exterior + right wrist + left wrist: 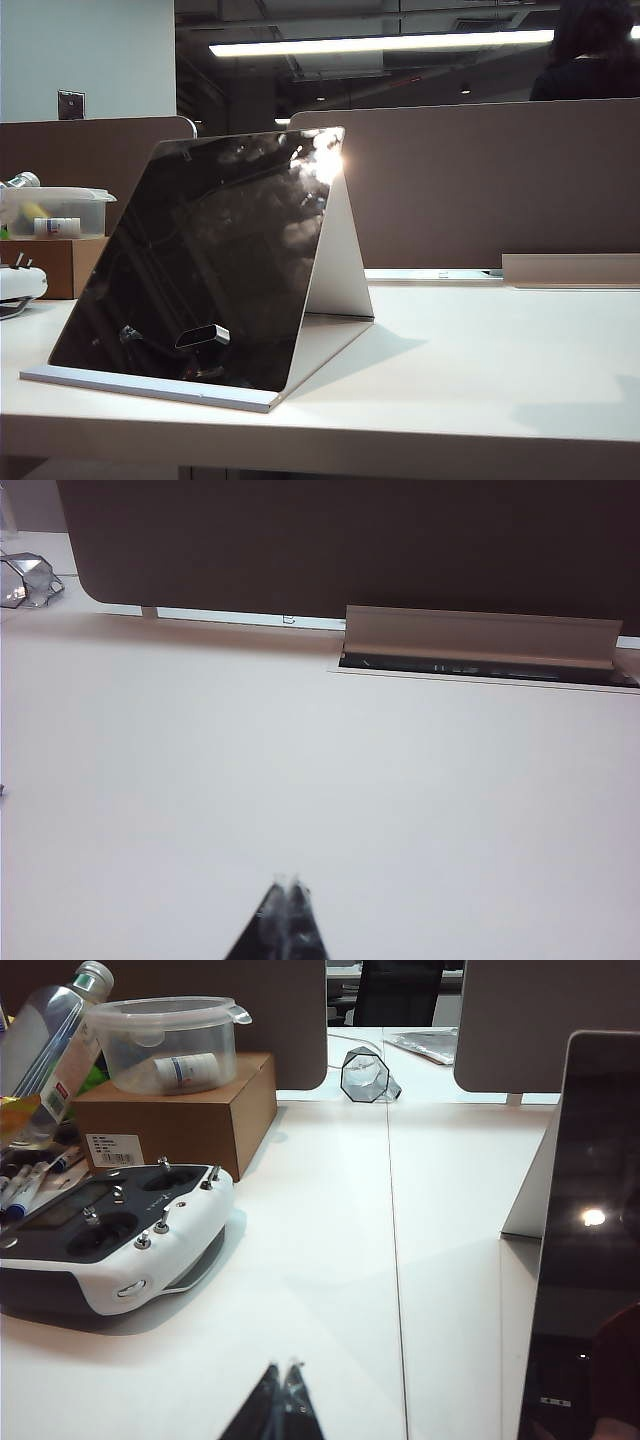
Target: Push the center of the mirror on the table forward to move it for a short distance.
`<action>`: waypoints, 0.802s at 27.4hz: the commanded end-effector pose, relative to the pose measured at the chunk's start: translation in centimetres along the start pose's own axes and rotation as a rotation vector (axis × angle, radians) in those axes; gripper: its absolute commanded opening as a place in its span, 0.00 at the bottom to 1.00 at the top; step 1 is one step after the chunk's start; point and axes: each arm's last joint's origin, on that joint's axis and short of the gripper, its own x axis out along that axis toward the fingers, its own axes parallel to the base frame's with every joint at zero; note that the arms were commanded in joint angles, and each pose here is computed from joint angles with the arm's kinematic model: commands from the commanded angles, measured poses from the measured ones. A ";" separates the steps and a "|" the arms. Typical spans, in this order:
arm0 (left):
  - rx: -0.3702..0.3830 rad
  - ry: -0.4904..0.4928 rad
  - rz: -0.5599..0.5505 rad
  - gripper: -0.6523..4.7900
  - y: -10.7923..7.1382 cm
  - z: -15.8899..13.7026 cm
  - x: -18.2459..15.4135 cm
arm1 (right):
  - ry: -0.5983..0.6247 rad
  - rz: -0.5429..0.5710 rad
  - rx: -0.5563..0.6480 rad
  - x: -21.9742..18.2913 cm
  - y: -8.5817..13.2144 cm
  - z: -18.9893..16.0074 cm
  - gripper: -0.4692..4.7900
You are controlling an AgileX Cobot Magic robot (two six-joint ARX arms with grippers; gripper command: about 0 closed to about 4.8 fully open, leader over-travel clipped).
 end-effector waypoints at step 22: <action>-0.388 0.015 -0.695 0.11 -2.4 1.5 -0.8 | 0.083 0.837 -0.049 -3.5 7.3 -0.9 0.08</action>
